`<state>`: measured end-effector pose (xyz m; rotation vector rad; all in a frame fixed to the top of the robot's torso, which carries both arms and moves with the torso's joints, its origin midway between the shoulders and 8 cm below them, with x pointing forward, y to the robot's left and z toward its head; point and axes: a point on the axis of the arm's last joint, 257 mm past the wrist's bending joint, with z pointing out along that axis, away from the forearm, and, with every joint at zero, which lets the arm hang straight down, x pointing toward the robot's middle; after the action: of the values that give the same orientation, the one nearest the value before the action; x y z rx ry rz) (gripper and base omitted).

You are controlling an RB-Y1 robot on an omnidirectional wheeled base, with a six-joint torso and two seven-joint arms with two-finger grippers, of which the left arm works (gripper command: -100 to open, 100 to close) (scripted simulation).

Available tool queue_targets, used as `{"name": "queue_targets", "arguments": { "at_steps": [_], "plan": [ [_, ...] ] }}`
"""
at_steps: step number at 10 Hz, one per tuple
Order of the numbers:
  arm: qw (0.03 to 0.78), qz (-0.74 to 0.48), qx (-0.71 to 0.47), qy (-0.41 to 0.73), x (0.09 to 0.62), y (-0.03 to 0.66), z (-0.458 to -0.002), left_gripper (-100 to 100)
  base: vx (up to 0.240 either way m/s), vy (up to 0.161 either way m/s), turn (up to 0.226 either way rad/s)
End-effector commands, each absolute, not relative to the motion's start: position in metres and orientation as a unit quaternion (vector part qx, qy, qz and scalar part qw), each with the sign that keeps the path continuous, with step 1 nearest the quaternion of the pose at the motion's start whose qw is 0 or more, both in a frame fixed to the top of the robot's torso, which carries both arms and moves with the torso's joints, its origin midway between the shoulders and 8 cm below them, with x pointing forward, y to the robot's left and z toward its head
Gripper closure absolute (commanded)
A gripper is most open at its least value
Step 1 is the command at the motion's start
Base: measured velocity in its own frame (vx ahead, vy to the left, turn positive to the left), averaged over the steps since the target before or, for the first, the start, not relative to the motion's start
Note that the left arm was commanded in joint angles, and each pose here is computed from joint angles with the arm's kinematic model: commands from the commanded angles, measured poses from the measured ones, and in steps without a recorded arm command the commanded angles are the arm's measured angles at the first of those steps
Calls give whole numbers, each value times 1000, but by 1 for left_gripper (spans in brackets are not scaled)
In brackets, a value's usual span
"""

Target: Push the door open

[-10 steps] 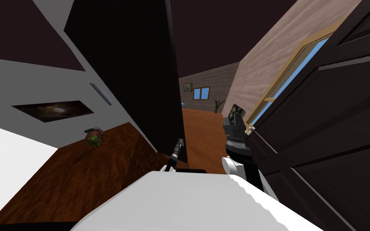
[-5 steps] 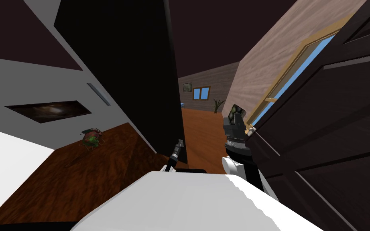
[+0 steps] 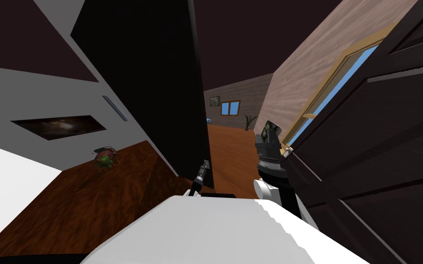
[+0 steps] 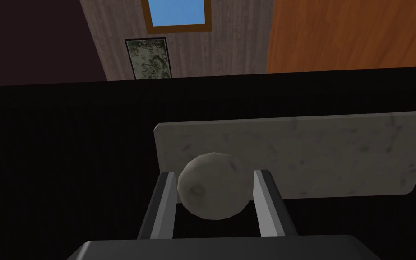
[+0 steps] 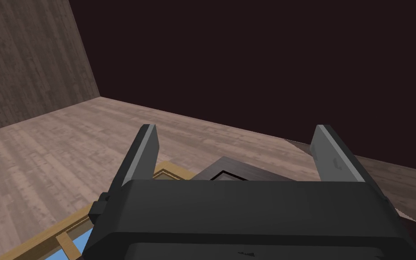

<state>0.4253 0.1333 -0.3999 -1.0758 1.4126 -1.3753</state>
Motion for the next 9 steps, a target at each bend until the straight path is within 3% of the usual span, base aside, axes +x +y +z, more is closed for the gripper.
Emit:
{"name": "queue_targets", "arguments": {
  "at_steps": [1, 9],
  "plan": [
    [441, -552, -431, 561, 431, 141, -394, 100, 166, -65, 24],
    [473, -526, -455, 542, 444, 186, -393, 100, 158, -78, 43]
  ]
}}
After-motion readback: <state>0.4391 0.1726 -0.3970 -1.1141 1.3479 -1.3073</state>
